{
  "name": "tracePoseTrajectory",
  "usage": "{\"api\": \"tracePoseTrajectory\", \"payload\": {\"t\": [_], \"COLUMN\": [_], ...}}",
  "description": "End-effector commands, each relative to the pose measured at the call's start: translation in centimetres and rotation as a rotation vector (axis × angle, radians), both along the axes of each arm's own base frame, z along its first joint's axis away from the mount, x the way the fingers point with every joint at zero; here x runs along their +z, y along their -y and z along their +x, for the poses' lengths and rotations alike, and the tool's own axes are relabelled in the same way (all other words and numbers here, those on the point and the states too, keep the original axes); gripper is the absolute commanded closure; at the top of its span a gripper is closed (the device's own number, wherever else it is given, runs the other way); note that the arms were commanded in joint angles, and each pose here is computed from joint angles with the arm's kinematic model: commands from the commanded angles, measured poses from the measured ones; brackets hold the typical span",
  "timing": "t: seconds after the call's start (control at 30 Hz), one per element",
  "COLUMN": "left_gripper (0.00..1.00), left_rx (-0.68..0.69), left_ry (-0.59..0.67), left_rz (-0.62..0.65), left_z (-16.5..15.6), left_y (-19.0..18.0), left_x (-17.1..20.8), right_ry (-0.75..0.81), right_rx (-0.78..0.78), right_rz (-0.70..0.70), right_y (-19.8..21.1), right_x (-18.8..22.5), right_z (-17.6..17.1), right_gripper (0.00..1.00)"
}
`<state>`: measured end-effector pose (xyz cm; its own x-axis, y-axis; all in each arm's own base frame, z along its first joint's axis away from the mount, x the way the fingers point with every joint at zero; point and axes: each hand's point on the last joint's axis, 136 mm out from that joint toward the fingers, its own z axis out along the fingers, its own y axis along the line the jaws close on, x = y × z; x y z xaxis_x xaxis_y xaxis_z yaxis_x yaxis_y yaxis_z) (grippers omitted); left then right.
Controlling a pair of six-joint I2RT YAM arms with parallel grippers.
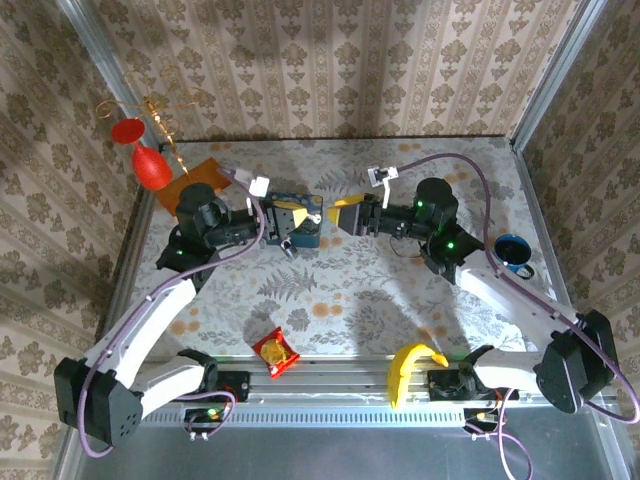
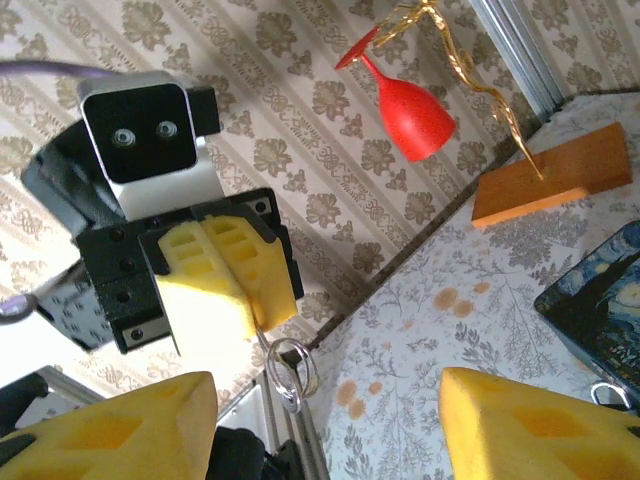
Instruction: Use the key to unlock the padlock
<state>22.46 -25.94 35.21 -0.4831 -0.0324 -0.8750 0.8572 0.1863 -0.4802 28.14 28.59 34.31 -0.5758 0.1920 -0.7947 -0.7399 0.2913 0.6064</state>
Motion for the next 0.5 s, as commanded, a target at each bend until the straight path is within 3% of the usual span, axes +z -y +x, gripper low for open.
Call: {"api": "tracePoseTrajectory", "payload": {"t": [0.0,0.1,0.3,0.47], "left_gripper": [1.0,1.0,1.0,1.0], "left_rx": [-0.074,-0.093,0.012,0.006], "left_ry": [0.045,0.072,0.015,0.001], "left_rz": [0.152,0.264,0.521,0.551], "left_z": [-2.5,-4.2,-2.5,-1.7], "left_y": [-0.5,0.1,0.6,1.3], "left_x": [-1.1,-1.2,-4.3,-5.3], "right_ry": [0.053,0.093,-0.012,-0.006], "right_rx": [0.06,0.049,-0.205,-0.08], "right_rz": [-0.066,-0.084,-0.24,-0.207], "right_y": [0.5,1.0,3.2,1.1], "right_x": [-0.9,-0.6,-3.7,-4.1], "right_z": [-2.1,-2.8,1.0,-0.1], "right_gripper": [0.37,0.35,0.34,0.35]}}
